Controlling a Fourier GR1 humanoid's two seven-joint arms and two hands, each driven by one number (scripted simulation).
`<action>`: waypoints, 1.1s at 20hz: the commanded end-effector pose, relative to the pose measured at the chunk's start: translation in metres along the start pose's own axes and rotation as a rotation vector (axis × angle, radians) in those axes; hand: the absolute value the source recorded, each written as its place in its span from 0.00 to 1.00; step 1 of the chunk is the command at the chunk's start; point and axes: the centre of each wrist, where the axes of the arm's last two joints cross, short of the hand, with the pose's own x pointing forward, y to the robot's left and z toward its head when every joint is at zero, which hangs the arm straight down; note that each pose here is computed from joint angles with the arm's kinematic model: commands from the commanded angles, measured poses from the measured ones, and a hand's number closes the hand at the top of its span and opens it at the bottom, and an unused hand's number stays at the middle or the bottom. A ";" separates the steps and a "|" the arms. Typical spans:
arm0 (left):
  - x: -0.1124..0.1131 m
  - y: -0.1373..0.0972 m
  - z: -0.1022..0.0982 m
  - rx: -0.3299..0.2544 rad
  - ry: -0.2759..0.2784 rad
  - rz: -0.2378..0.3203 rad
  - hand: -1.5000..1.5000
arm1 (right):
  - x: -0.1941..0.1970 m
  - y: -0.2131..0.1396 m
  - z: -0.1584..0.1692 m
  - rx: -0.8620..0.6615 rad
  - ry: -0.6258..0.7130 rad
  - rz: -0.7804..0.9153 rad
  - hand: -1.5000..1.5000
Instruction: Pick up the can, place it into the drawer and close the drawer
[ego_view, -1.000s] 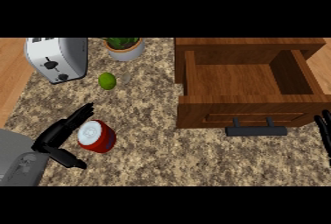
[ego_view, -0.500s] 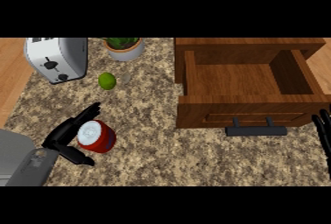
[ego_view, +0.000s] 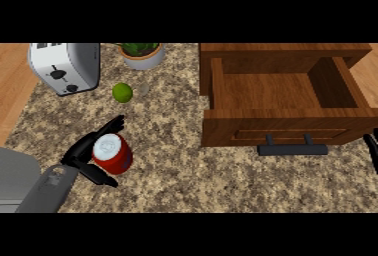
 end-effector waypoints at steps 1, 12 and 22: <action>0.005 -0.019 -0.021 -0.075 -0.064 0.050 0.00 | 0.006 -0.003 0.000 0.002 0.003 -0.003 0.00; 0.002 -0.024 -0.026 -0.124 -0.088 0.075 1.00 | 0.009 0.006 0.010 0.007 0.013 -0.007 0.00; 0.019 -0.033 -0.034 -0.225 -0.140 0.168 1.00 | 0.007 -0.002 0.013 -0.020 -0.002 -0.010 0.00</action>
